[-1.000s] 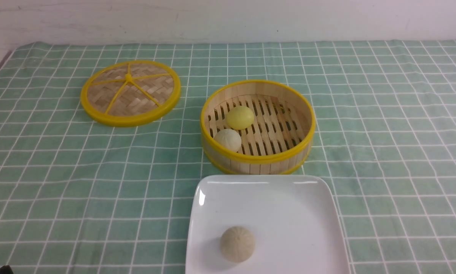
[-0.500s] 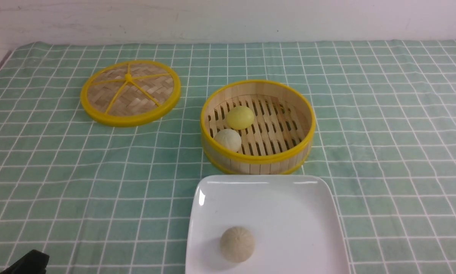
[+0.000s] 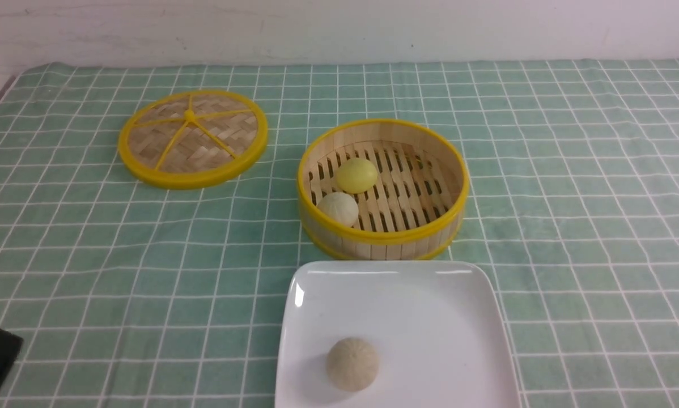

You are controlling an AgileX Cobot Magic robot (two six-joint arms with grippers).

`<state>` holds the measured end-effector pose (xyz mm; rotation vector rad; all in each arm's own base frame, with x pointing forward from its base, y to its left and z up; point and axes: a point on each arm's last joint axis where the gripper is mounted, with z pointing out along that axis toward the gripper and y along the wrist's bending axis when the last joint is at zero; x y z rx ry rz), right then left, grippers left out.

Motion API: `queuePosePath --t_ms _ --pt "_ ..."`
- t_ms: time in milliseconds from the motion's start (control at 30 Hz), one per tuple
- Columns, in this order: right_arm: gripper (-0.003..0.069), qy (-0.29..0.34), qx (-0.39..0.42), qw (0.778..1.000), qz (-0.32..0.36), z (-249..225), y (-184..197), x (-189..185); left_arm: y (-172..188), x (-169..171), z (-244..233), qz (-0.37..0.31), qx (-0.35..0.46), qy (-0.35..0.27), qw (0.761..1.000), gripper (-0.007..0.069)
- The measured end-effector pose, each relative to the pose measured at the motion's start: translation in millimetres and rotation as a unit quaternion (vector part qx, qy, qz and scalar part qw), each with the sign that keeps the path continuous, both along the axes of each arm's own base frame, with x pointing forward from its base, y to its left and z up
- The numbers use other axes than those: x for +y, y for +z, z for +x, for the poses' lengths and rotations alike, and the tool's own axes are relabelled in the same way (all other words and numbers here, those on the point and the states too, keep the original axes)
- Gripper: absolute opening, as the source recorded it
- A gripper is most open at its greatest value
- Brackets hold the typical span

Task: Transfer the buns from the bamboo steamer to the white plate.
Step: 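Reach into the bamboo steamer and grasp a bun with the left gripper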

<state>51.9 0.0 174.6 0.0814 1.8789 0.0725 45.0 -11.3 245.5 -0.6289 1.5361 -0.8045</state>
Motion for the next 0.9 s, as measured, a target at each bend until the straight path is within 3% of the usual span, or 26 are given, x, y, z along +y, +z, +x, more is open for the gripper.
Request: queuePosePath --t_ms 67,167,233,300,367,467,767,900 --pt "0.024 0.0 0.0 1.0 0.0 0 0 0 14 -2 3 0.054 0.044 -0.013 0.997 0.0007" --pt "0.024 0.0 0.0 1.0 0.0 0 0 0 17 -4 20 0.108 0.174 -0.047 0.978 0.0001" --pt "0.024 0.0 0.0 1.0 0.0 0 0 0 14 -7 36 0.139 0.296 -0.087 0.941 0.0001" --pt "0.024 0.0 0.0 1.0 0.0 0 0 0 13 -8 43 0.157 0.347 -0.111 0.918 0.0001" --pt "0.024 0.0 0.0 1.0 0.0 0 0 0 19 -10 68 0.213 0.423 -0.178 0.863 0.0001" --pt "0.024 0.0 0.0 1.0 0.0 0 0 0 34 -14 99 0.261 0.447 -0.254 0.817 0.0001" --pt "0.024 0.0 0.0 1.0 0.0 0 0 0 73 -45 192 0.223 0.413 -0.397 0.788 0.0033" --pt "0.024 0.0 0.0 1.0 0.0 0 0 0 68 -77 224 0.252 0.418 -0.434 0.757 0.0093"
